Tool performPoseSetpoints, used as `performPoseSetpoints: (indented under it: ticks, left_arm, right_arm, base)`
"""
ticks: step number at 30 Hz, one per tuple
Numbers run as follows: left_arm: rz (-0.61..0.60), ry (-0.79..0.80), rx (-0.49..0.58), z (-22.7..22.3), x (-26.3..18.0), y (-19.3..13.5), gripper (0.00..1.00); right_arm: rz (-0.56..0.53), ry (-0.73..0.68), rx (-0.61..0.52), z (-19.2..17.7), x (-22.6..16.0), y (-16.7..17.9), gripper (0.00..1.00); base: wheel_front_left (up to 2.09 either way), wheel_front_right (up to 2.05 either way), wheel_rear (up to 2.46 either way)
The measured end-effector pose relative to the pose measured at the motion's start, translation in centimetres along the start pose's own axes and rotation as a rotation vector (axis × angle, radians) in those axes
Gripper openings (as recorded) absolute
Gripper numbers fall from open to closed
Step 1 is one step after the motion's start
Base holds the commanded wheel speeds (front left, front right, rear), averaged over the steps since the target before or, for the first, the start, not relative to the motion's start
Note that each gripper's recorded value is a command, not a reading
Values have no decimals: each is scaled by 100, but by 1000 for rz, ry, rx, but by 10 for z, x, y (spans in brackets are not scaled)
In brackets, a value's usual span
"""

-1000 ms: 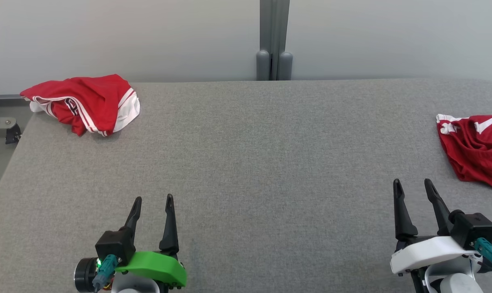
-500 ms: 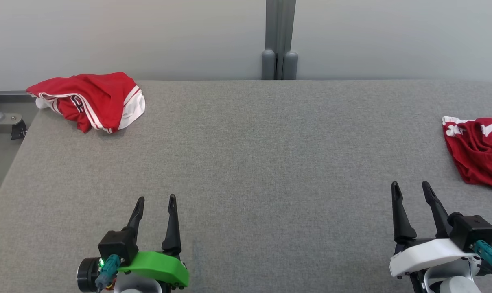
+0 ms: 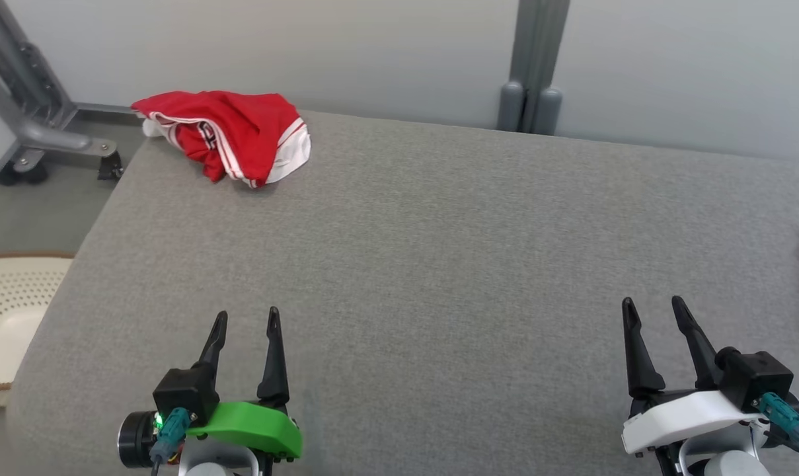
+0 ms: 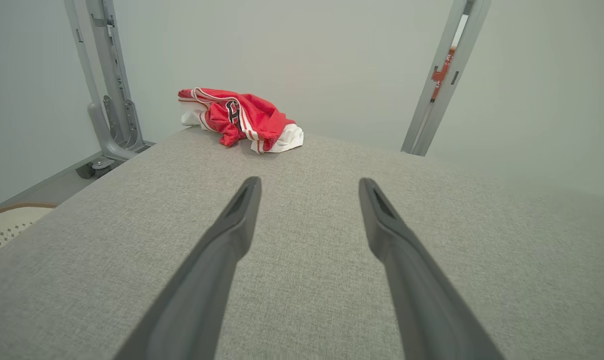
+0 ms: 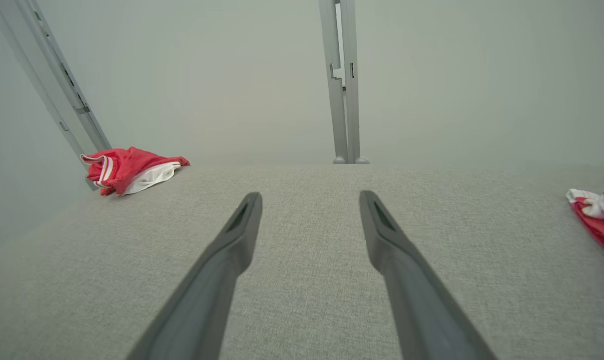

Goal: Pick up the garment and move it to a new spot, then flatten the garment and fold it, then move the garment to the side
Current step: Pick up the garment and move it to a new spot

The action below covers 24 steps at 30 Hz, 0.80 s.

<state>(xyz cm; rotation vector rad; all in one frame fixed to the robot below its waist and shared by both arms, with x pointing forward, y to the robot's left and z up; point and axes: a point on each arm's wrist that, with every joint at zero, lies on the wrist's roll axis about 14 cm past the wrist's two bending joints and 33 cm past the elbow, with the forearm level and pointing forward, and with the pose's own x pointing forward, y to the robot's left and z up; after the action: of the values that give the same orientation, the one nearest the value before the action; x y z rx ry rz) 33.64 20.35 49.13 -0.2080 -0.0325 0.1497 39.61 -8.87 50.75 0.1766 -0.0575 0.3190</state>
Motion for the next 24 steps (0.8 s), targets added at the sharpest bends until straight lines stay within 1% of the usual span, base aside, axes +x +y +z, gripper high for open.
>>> performPoseSetpoints:
  ticks: [7, 13, 15, 19, 24]
  left_arm:
    - [141, -31, 11, 11, -25, 46, 100]
    - [322, -93, 19, 31, -54, 95, 100]
    - [368, -99, 22, 33, -63, 106, 100]
    - [434, -96, 29, 33, -74, 119, 100]
    - [484, -84, 32, 31, -82, 128, 100]
  right_arm:
    - [139, 19, 23, -10, 24, 46, 100]
    - [324, 22, 37, -13, 48, 110, 100]
    - [363, 29, 44, -16, 53, 124, 100]
    - [416, 58, 54, -27, 60, 142, 100]
    - [443, 77, 66, -36, 66, 151, 100]
  base:
    - [0, 0, 0]
    - [0, 0, 0]
    - [0, 0, 0]
    - [0, 0, 0]
    - [-2, -2, -2]
